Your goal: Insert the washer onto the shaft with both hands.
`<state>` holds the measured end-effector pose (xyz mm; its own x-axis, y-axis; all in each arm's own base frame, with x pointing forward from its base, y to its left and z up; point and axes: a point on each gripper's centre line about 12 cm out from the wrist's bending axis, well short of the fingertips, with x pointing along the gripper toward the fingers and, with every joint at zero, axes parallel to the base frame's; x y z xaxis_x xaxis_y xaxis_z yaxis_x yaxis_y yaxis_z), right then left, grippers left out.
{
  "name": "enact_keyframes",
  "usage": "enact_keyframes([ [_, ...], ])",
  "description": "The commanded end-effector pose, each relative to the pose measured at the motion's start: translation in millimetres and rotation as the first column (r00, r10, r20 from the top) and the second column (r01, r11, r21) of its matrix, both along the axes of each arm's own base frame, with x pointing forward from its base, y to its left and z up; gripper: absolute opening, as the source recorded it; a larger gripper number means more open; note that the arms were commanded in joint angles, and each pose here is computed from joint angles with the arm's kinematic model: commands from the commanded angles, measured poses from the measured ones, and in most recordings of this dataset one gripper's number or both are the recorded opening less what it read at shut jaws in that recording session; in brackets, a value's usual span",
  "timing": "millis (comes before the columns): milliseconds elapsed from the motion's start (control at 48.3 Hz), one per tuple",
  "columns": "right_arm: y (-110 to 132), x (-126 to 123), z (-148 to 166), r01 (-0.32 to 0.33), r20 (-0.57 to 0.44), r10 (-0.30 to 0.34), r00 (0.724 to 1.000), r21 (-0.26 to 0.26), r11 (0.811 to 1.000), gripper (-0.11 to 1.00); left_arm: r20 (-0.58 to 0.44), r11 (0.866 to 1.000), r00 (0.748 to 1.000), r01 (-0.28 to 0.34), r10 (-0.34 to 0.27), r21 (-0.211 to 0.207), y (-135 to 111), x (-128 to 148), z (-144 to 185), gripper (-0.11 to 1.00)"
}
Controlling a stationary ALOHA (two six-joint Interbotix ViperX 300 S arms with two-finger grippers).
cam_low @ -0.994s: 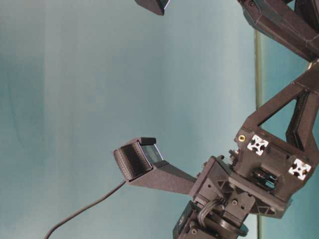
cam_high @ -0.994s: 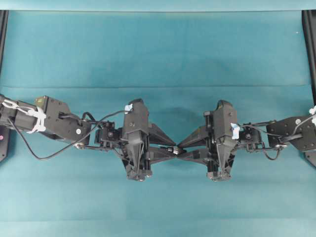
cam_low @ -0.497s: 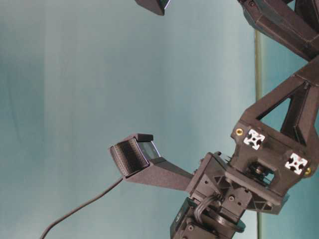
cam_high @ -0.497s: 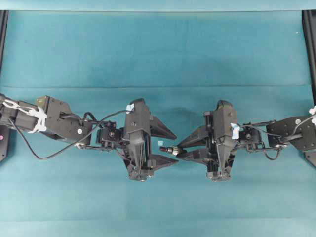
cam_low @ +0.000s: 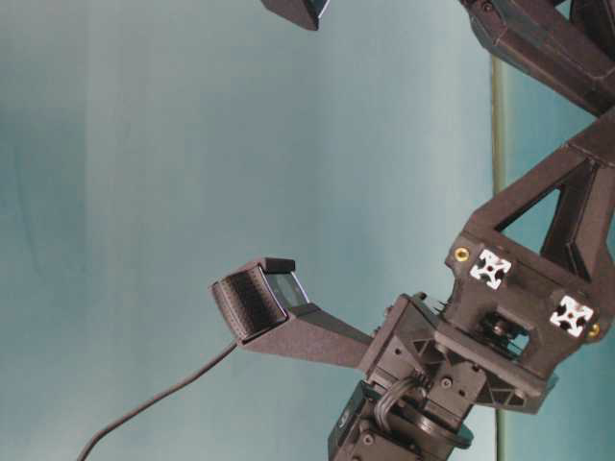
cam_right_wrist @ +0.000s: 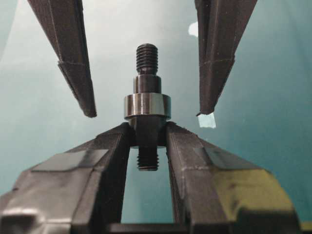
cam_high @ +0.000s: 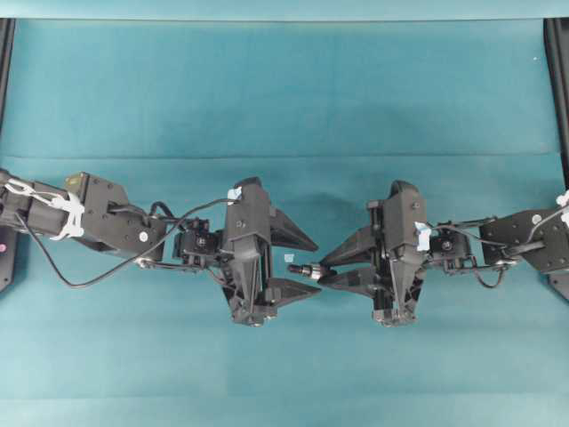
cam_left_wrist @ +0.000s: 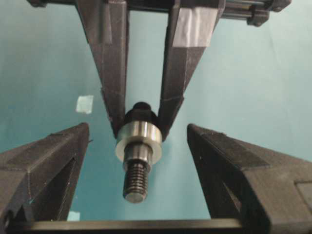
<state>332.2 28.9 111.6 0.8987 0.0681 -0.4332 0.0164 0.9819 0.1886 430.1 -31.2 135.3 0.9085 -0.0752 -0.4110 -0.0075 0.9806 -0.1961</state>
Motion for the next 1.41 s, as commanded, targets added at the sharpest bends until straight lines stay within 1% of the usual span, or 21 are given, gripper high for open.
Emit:
enact_keyframes([
  [0, 1, 5, 7, 0.002, 0.025, -0.003, 1.000, 0.009, 1.000, 0.00, 0.026, 1.000, 1.000, 0.005, -0.005, 0.004, -1, -2, 14, 0.87],
  [248, 1, 5, 7, 0.002, 0.025, -0.003, 1.000, 0.009, 1.000, 0.00, -0.033, 1.000, 0.999, 0.010, -0.009, 0.024, 1, -25, 27, 0.87],
  [476, 1, 5, 6, 0.001, 0.024, -0.001, 1.000, 0.008, 1.000, 0.00, -0.032, 1.000, 0.999, 0.010, -0.009, 0.024, 2, -46, 38, 0.87],
  [683, 1, 5, 7, 0.002, 0.027, -0.003, 1.000, 0.009, 1.000, 0.00, -0.038, 1.000, 0.999, 0.011, -0.010, 0.026, 3, -60, 37, 0.87],
  [1387, 1, 5, 7, 0.002, 0.027, -0.003, 1.000, 0.009, 1.000, 0.00, -0.041, 1.000, 0.999, 0.010, -0.009, 0.025, 4, -63, 38, 0.87],
])
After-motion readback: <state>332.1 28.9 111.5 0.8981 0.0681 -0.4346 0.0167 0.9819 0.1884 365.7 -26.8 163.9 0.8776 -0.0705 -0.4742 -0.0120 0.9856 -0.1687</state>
